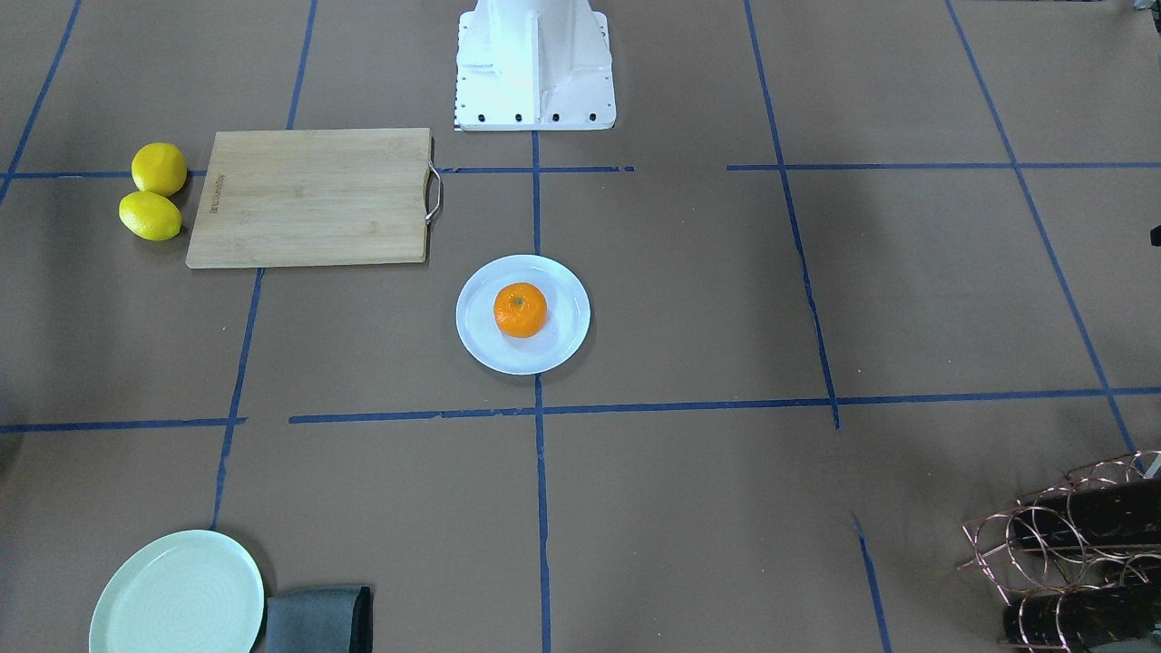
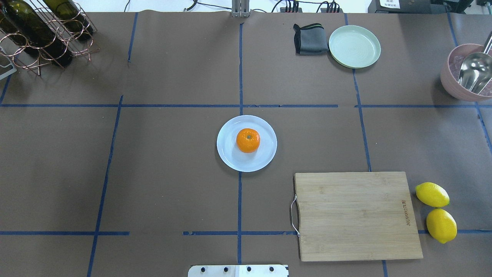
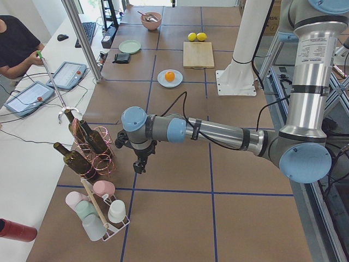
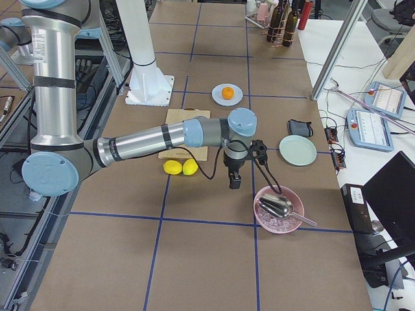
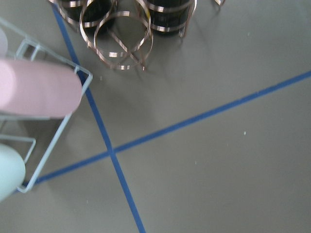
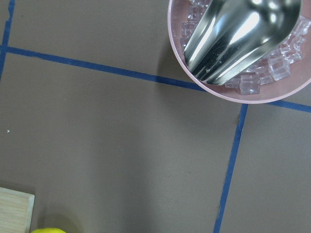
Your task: Pick orange to plate
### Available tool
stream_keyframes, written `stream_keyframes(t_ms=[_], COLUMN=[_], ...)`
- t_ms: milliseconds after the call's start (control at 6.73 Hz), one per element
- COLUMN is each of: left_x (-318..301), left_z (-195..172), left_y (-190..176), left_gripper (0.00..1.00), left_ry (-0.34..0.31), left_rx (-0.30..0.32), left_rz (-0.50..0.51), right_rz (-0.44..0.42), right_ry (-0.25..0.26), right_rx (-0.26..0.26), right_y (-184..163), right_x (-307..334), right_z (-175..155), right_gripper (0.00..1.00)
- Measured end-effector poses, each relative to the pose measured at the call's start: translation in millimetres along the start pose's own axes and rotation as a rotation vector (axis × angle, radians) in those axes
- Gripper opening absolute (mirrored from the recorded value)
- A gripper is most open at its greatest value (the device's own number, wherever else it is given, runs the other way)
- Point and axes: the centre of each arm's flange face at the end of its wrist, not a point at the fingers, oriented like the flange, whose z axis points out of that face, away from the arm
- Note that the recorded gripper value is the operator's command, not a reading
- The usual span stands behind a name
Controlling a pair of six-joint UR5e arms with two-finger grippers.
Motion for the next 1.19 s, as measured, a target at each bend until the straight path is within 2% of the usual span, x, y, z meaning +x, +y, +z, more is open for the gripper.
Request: stream_keyframes(t_ms=[297,743,1188], left_x=[-2.3,-3.4,-17.0], left_z=[2.6,-13.6,-3.4], left_y=[5.4,3.3,22.6], left_gripper=[1.0,1.0,1.0], left_ry=[0.016,0.007,0.013], left_rx=[-0.001,0.024,0.002], left_rz=[0.004,-0.003,-0.045], right_rz=[0.015,0.022,0.026], right_ry=[0.001,-0.001,0.001], right_rx=[-0.012,-0.026,-0.028], right_y=[1.5,3.5,10.4], right_x=[6.7,13.8,17.5], right_z=[6.3,13.2,14.3], right_gripper=[1.0,1.0,1.0])
